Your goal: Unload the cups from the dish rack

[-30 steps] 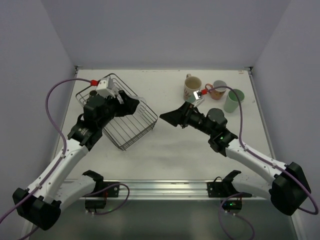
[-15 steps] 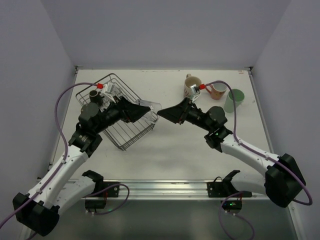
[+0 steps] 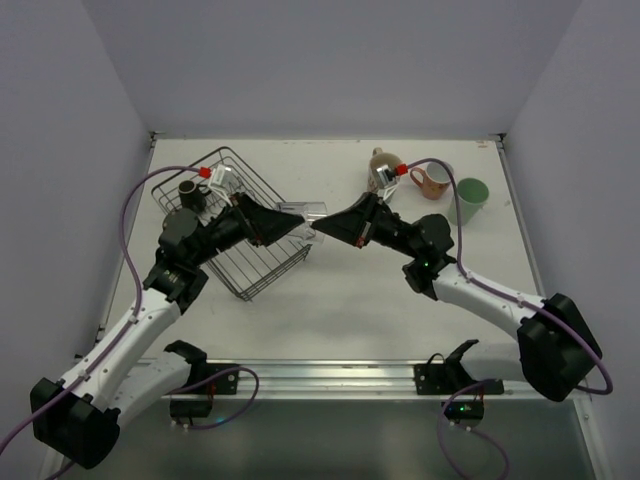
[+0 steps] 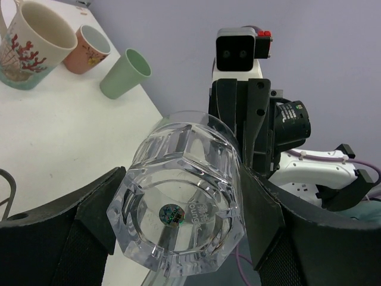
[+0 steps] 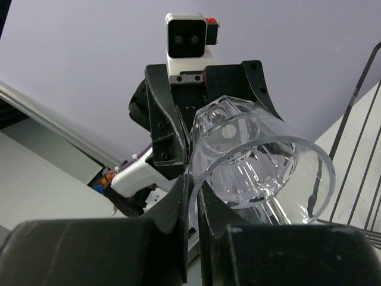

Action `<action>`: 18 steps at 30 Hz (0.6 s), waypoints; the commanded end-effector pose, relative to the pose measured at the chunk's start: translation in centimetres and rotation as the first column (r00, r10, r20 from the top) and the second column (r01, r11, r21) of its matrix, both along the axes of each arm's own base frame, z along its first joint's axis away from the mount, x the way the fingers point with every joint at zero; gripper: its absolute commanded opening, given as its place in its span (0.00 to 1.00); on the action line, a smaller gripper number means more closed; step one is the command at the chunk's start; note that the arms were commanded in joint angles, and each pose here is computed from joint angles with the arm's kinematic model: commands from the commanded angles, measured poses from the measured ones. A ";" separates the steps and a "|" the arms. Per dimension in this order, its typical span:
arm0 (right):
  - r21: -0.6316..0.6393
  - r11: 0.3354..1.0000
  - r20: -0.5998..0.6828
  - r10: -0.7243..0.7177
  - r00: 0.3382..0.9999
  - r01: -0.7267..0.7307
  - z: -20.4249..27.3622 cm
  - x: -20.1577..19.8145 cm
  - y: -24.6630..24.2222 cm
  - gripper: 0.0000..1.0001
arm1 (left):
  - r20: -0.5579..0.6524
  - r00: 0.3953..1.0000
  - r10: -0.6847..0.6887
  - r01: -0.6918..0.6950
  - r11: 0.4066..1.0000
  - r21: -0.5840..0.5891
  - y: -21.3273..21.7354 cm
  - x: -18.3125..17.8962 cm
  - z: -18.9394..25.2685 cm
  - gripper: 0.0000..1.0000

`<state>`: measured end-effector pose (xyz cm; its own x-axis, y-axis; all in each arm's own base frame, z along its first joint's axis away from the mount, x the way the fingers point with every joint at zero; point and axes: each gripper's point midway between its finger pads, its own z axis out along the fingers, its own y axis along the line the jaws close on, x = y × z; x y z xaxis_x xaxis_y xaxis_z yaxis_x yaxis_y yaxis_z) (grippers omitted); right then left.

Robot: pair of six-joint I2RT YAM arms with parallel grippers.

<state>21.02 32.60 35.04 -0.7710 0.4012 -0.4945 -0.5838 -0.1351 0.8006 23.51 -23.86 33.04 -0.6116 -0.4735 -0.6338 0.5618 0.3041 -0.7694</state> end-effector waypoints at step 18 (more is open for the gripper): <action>-0.680 0.636 0.191 -0.327 0.926 0.365 -6.5 6.3 -8.9 0.00 | 0.265 0.861 0.434 -0.508 0.746 0.430 9.8 3.3 0.1 1.00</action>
<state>25.59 27.89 31.68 -0.6294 0.3033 -0.7154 -0.5842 0.4223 0.6931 25.87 -18.14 34.62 -0.3565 -0.4153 -0.8369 0.4761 0.6900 -0.5452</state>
